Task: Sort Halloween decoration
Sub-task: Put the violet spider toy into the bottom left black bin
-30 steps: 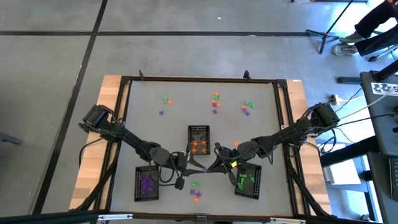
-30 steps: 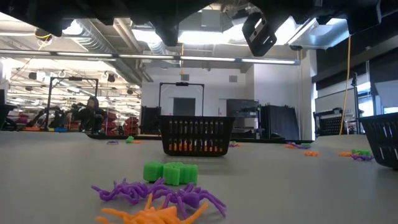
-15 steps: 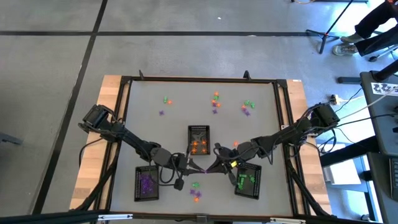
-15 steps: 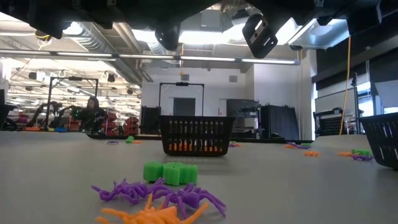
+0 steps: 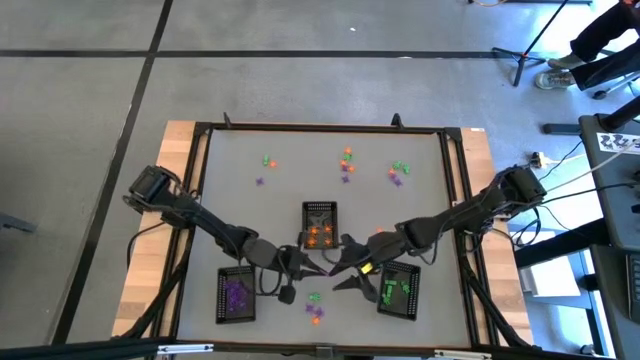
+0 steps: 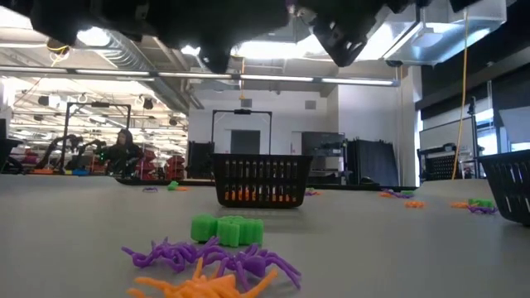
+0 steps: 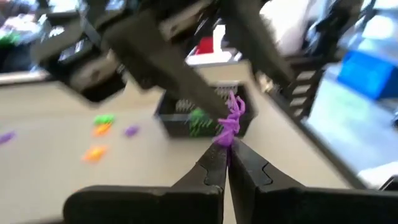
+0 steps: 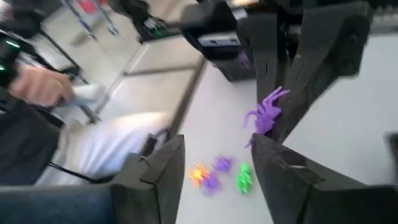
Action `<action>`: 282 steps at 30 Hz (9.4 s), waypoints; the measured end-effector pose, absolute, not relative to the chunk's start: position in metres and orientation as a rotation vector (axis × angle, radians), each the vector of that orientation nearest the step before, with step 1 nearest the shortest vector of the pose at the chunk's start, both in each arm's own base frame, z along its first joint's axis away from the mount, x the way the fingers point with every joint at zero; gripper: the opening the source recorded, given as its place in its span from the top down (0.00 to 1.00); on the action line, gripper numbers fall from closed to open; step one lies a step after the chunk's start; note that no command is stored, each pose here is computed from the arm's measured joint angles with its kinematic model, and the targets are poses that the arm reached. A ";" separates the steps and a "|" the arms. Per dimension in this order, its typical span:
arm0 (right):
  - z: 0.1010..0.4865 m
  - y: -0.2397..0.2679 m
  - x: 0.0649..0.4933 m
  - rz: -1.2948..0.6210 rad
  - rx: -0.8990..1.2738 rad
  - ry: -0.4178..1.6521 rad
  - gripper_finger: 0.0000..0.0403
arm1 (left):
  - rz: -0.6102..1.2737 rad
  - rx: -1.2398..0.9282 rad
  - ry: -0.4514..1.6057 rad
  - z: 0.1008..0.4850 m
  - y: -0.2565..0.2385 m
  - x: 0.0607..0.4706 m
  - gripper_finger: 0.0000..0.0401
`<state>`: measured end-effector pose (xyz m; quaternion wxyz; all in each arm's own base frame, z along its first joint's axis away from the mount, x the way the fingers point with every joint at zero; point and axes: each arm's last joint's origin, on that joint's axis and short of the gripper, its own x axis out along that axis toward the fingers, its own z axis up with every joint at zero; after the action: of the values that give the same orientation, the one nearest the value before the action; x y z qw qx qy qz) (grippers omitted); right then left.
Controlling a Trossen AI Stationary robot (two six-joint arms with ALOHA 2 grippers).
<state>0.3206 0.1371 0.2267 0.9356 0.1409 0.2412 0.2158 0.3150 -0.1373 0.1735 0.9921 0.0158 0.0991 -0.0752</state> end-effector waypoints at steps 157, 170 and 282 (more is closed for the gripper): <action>0.148 0.047 0.209 -0.022 -0.185 1.434 0.99 | 0.029 0.068 0.170 0.186 -0.059 0.210 0.66; 0.186 0.052 0.247 -0.069 -0.251 1.107 1.00 | 0.078 0.069 0.163 0.187 -0.055 0.211 0.66; 0.243 0.049 0.321 0.117 -0.150 0.446 0.53 | -0.261 -0.618 0.881 0.176 -0.094 0.179 1.00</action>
<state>0.3206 0.0490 0.2432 0.9708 -0.0742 0.2207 0.0581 0.1793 -0.0943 0.1761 0.8505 -0.2934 0.4184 -0.1241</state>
